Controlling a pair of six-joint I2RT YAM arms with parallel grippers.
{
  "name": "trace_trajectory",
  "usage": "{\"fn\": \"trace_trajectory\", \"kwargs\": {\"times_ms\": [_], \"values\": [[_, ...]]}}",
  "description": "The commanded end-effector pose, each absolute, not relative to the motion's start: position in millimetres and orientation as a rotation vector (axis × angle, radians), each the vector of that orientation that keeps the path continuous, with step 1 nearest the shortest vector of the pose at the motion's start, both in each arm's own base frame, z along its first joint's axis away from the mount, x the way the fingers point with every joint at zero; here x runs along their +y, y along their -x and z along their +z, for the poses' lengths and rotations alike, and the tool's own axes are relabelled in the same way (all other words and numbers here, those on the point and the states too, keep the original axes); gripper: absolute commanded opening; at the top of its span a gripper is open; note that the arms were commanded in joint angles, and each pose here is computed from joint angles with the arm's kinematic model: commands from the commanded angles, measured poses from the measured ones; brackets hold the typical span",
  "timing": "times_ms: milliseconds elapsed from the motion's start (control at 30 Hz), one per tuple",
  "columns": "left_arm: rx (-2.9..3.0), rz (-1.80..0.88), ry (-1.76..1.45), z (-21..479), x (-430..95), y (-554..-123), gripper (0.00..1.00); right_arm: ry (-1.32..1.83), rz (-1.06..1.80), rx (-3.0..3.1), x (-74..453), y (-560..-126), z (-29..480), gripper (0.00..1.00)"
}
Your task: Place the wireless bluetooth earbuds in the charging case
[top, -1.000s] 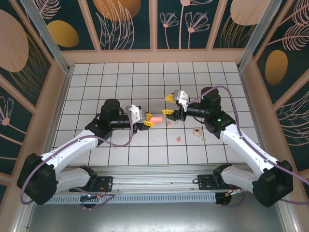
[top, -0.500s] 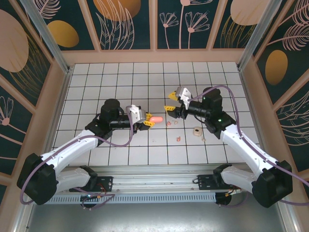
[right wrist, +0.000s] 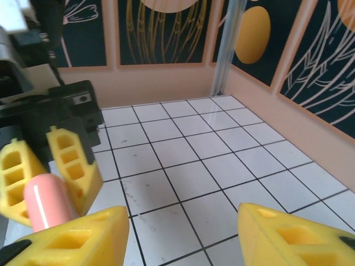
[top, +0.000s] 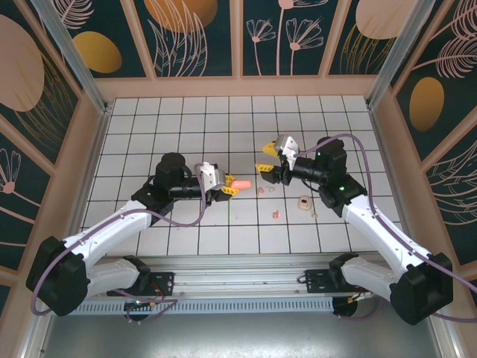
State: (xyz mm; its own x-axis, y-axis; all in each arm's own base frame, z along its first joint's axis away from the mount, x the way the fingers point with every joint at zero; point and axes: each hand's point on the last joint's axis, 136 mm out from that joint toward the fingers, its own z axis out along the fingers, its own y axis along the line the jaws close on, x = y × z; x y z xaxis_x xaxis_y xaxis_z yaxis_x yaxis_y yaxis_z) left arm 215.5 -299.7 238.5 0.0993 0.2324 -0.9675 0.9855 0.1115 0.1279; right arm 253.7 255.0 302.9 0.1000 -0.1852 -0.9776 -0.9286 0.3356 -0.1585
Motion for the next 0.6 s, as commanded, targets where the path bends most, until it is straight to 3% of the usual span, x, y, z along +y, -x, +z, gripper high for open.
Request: {"fn": "trace_trajectory", "kwargs": {"times_ms": [0, 567], "values": [[1.324, -0.913, -1.316, 239, -302, -216, 0.15, 1.22, 0.853, 1.27, 259, -225, 308, 0.55], [1.311, -0.939, -1.307, 244, -304, -217, 0.15, 1.377, 0.908, 1.252, 292, -208, 288, 0.6]]}}
